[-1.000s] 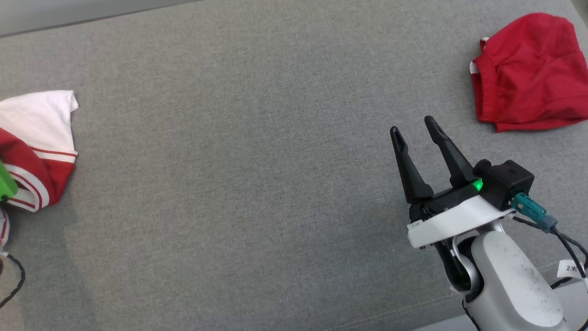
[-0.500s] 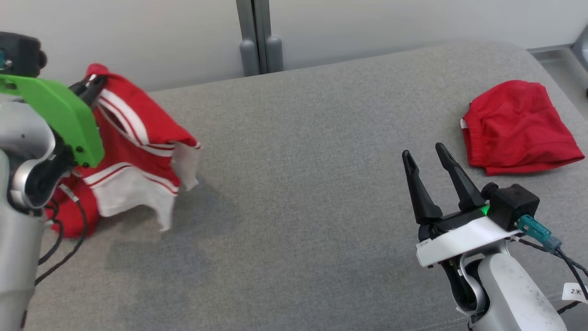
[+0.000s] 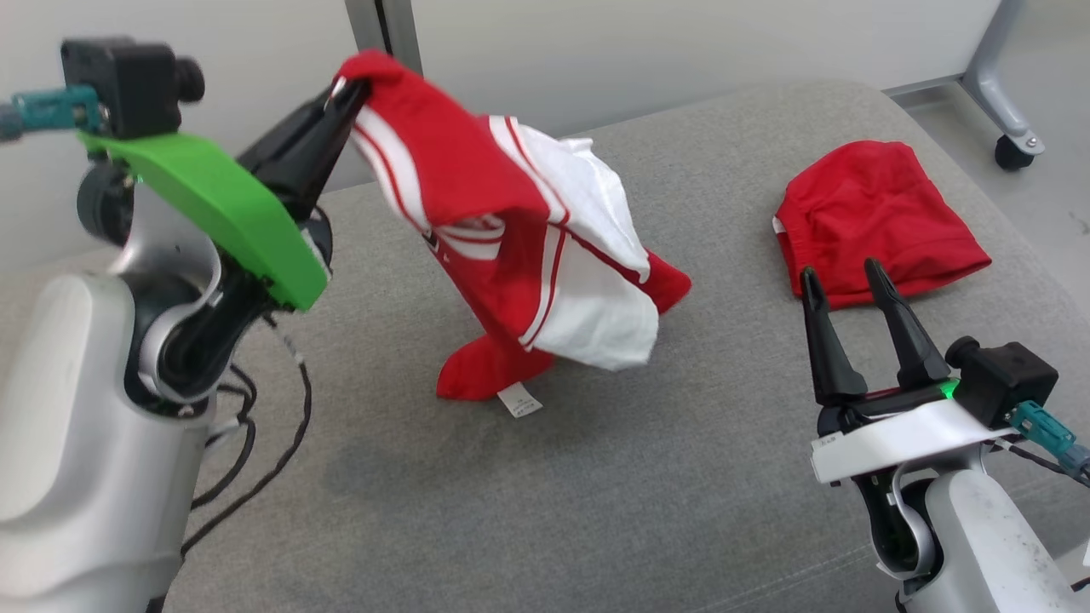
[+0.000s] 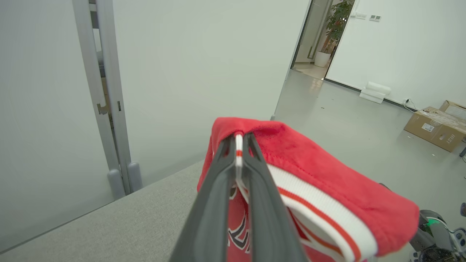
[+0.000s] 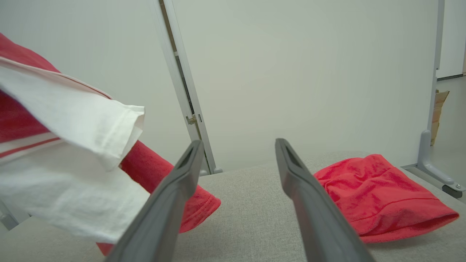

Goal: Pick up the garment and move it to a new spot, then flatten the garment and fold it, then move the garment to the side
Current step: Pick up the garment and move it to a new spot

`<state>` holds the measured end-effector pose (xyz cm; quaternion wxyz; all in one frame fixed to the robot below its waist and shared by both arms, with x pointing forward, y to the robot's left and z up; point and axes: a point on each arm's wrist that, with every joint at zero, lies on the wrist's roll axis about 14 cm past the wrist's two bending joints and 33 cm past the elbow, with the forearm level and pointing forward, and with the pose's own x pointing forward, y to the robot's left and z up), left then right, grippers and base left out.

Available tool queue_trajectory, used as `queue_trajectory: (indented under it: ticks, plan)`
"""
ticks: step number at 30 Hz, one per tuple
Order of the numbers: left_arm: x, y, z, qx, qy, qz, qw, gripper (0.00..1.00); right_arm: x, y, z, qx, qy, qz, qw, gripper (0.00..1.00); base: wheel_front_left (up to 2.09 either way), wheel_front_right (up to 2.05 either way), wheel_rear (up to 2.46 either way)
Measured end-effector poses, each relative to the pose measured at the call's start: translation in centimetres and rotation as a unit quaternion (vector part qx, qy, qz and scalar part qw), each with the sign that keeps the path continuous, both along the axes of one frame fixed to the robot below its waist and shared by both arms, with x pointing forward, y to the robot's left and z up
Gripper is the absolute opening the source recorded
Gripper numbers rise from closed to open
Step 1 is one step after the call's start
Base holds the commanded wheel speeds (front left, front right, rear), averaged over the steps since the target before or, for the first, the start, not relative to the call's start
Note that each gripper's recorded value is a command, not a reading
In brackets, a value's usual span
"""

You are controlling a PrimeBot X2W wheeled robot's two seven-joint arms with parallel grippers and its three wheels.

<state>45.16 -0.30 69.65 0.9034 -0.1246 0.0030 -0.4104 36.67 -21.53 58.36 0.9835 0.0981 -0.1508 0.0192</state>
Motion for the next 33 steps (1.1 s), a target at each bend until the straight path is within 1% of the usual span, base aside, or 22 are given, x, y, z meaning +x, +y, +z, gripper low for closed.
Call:
queue_trajectory:
  ticks: [2, 4, 6, 8, 9, 11, 12, 13, 14, 15, 17, 19, 20, 22, 25, 29, 33]
  plan:
    - [0.5, 0.8, -4.1, 0.020, 0.050, 0.009, 0.998, 0.00, -0.1, -0.2, -0.4, 0.000, 0.005, -0.004, 1.000, 1.00, 0.00, 0.00, 0.00]
    - [0.9, 2.6, -9.1, 0.044, 0.107, 0.032, 0.993, 0.00, -0.1, -0.4, -0.8, 0.001, 0.012, -0.006, 1.000, 1.00, 0.00, 0.00, 0.00]
    - [0.8, 4.6, -13.7, 0.072, 0.152, 0.056, 0.984, 0.00, 0.0, -0.4, -1.3, 0.002, 0.020, -0.008, 1.000, 1.00, 0.00, 0.00, 0.00]
    - [0.4, 7.3, -18.0, 0.089, 0.194, 0.095, 0.972, 0.00, 0.0, -0.1, -2.0, 0.002, 0.030, -0.003, 1.000, 1.00, 0.00, 0.00, 0.00]
    - [0.2, 8.7, -19.7, 0.093, 0.208, 0.117, 0.967, 0.00, 0.1, 0.1, -2.3, 0.001, 0.033, 0.001, 0.999, 1.00, 0.00, 0.00, 0.00]
    - [0.3, 11.2, -21.4, 0.087, 0.208, 0.159, 0.961, 0.00, 0.4, 0.7, -2.4, 0.000, 0.036, 0.010, 0.999, 1.00, 0.00, 0.00, 0.00]
    - [0.6, 12.2, -21.4, 0.062, 0.204, 0.184, 0.960, 0.42, 0.5, 1.1, -2.5, -0.002, 0.037, 0.016, 0.999, 1.00, 0.00, 0.00, 0.00]
    - [0.7, 13.0, -21.5, 0.042, 0.204, 0.201, 0.957, 1.00, 0.6, 1.4, -2.5, -0.003, 0.038, 0.021, 0.999, 1.00, 0.00, 0.00, 0.00]
    - [0.7, 14.0, -22.0, 0.036, 0.201, 0.219, 0.954, 1.00, 0.7, 1.8, -2.5, -0.005, 0.038, 0.028, 0.999, 1.00, 0.00, 0.00, 0.00]
    - [0.5, 14.9, -22.4, 0.043, 0.193, 0.232, 0.952, 1.00, 0.9, 2.1, -2.5, -0.006, 0.038, 0.034, 0.999, 1.00, 0.00, 0.00, 0.00]
    - [0.4, 16.2, -22.3, 0.042, 0.172, 0.252, 0.951, 1.00, 1.1, 2.6, -2.2, -0.008, 0.034, 0.042, 0.998, 1.00, 0.00, 0.00, 0.00]
    - [0.2, 16.4, -21.9, 0.048, 0.150, 0.255, 0.954, 1.00, 1.3, 3.1, -2.3, -0.010, 0.035, 0.050, 0.998, 1.00, 0.00, 0.00, 0.00]
    - [0.1, 16.4, -21.6, 0.059, 0.132, 0.252, 0.957, 1.00, 1.3, 3.4, -2.5, -0.010, 0.037, 0.055, 0.998, 1.00, 0.00, 0.00, 0.00]
    - [0.1, 16.6, -20.2, 0.062, 0.092, 0.253, 0.961, 1.00, 1.4, 3.9, -2.6, -0.010, 0.039, 0.062, 0.997, 1.00, 0.00, 0.00, 0.00]
    - [0.0, 17.2, -18.1, 0.065, 0.037, 0.264, 0.962, 1.00, 1.4, 4.5, -3.0, -0.008, 0.044, 0.069, 0.997, 1.00, 0.00, 0.00, 0.00]
    - [-0.8, 17.0, -15.0, 0.057, -0.028, 0.295, 0.953, 1.00, 1.3, 5.1, -3.1, -0.007, 0.046, 0.078, 0.996, 1.00, 0.00, 0.00, 0.00]
    - [-3.0, 17.0, -14.2, 0.062, -0.058, 0.323, 0.943, 1.00, 1.2, 5.5, -3.0, -0.007, 0.043, 0.084, 0.996, 1.00, 0.00, 0.00, 0.00]
